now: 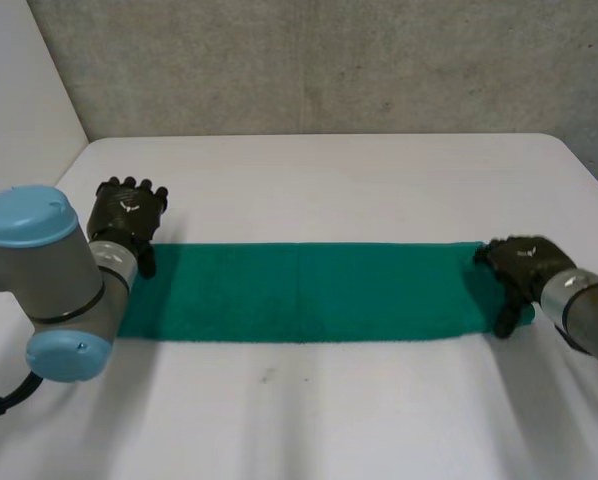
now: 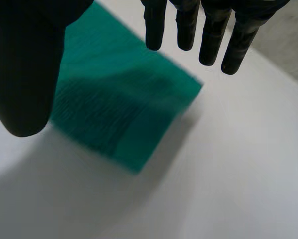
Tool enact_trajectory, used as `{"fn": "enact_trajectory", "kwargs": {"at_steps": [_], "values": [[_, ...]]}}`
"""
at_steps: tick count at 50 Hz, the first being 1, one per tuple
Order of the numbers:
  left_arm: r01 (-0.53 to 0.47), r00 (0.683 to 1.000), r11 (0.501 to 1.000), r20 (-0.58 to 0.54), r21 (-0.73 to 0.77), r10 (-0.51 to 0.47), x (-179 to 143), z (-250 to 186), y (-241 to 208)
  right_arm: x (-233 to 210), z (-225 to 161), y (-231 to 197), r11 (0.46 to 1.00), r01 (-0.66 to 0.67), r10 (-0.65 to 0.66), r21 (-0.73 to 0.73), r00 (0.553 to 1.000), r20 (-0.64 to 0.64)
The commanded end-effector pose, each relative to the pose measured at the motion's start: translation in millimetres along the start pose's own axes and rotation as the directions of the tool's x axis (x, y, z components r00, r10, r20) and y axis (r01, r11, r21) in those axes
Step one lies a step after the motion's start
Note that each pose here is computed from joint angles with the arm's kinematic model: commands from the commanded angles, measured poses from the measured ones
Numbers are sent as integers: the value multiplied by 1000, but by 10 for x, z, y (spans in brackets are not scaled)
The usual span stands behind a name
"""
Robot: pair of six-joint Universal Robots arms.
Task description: Fold the towel.
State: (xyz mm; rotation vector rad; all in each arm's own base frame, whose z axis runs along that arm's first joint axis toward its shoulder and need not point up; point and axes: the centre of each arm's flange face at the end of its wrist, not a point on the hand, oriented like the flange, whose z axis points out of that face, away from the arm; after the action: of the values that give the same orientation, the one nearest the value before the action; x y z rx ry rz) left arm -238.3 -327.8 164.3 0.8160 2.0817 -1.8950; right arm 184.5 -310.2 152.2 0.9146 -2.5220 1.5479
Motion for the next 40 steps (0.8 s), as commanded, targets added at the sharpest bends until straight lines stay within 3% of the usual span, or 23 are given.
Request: {"fn": "enact_trajectory", "kwargs": {"at_steps": [1, 6, 9, 11, 15, 18, 21, 26, 29, 31, 33, 34, 35, 40], "values": [[-5, 1000, 1000, -22, -22, 4, 62, -51, 67, 168, 122, 222, 999, -31, 29, -39, 999, -44], [-5, 1000, 1000, -20, -14, 4, 56, -81, 31, 431, 202, 216, 1000, 22, -26, -22, 986, -164], [-4, 1000, 1000, -15, -8, 4, 35, -115, -4, 668, 209, 164, 992, 123, -127, -34, 942, -312], [-4, 1000, 1000, -18, -6, 4, 28, -139, -7, 823, 185, 123, 973, 214, -229, -82, 884, -407], [-4, 1000, 1000, -19, -5, 4, 16, -188, -19, 968, 158, 127, 915, 351, -404, -200, 794, -455], [-5, 1000, 1000, -22, -11, 4, 16, -226, -9, 960, 168, 12, 900, 401, -432, -172, 768, -473], [-5, 1000, 1000, -21, -11, 4, 11, -240, -11, 803, 154, -201, 898, 433, -416, -83, 771, -482], [-3, 1000, 1000, -15, -8, 3, 1, -256, -36, 16, 32, -796, 861, 444, -338, 248, 864, -373], [0, 1000, 1000, -12, 6, 0, -10, -274, -85, -315, -69, -977, 833, 410, -317, 371, 904, -287], [1, 1000, 1000, -9, 13, -1, -21, -283, -110, -738, -235, -1156, 779, 376, -334, 502, 926, -177], [3, 1000, 1000, -6, 20, -3, -32, -294, -139, -888, -293, -1199, 759, 362, -346, 541, 928, -136], [3, 1000, 1000, -5, 22, -3, -36, -299, -144, -1331, -476, -1275, 701, 315, -398, 640, 917, -15], [7, 1000, 1000, -4, 24, -6, -42, -302, -153, -1457, -511, -1270, 686, 299, -417, 663, 908, 23], [25, 1000, 999, -15, 27, -24, -9, -329, -168, -2082, -542, -1038, 663, 236, -521, 711, 827, 211]]}}
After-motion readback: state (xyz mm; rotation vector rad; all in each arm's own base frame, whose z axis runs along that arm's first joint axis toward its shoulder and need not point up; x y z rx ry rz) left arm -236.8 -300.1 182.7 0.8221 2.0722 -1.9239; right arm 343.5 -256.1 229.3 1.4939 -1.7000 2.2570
